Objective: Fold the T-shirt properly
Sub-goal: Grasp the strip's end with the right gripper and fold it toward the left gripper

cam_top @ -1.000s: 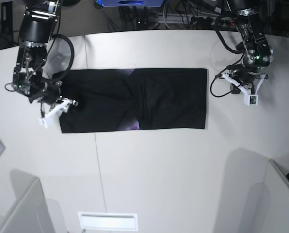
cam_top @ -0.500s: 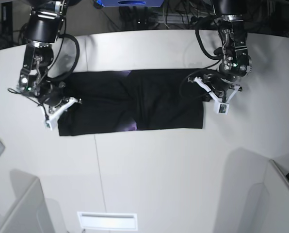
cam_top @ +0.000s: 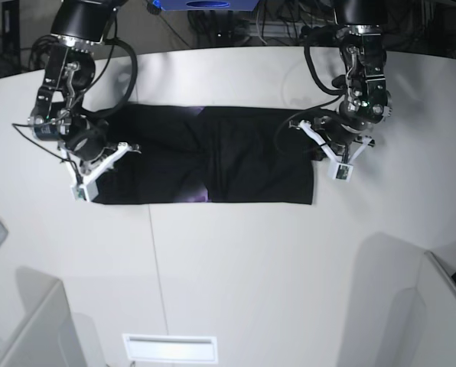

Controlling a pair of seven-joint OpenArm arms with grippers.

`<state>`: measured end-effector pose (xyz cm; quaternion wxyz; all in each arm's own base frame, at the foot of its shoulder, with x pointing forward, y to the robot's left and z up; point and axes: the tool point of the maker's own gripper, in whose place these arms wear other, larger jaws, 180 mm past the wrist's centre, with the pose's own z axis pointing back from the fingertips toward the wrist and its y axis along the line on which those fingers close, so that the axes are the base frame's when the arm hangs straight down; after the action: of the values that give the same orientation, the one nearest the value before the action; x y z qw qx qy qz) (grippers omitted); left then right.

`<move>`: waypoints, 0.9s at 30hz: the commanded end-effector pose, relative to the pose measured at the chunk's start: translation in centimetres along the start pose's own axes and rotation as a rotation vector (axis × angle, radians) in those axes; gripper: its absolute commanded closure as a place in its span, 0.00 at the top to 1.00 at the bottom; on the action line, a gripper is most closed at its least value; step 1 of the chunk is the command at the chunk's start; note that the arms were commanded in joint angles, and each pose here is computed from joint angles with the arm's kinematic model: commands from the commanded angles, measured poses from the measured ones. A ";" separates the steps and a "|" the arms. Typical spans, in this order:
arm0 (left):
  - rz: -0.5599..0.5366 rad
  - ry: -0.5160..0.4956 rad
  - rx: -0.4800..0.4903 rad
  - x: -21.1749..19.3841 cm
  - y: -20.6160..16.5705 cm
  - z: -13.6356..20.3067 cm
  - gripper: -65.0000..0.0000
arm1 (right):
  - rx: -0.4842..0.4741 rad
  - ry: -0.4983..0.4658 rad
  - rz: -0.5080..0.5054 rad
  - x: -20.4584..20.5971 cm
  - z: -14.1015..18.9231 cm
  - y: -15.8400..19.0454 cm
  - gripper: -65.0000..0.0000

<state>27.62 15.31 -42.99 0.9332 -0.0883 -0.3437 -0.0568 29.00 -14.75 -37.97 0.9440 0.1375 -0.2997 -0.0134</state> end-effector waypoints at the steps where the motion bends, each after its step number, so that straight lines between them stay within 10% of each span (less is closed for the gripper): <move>1: -0.003 -0.001 -0.008 0.3 -0.4 0.0 0.00 | 0.020 -0.066 0.012 2.0 0.7 0.9 0.00; 17: 0.001 -0.004 -0.014 0.3 -0.8 0.0 0.00 | 0.243 -0.060 0.081 2.1 0.2 13.5 0.00; 27: -0.002 0.000 -0.011 0.2 -0.6 0.0 0.00 | 0.279 -0.131 0.083 3.6 1.9 15.2 0.00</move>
<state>27.61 14.75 -43.01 0.9328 -0.0940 -0.3437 -0.0532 29.29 -1.45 -31.77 0.9068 0.2410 -0.3410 0.0579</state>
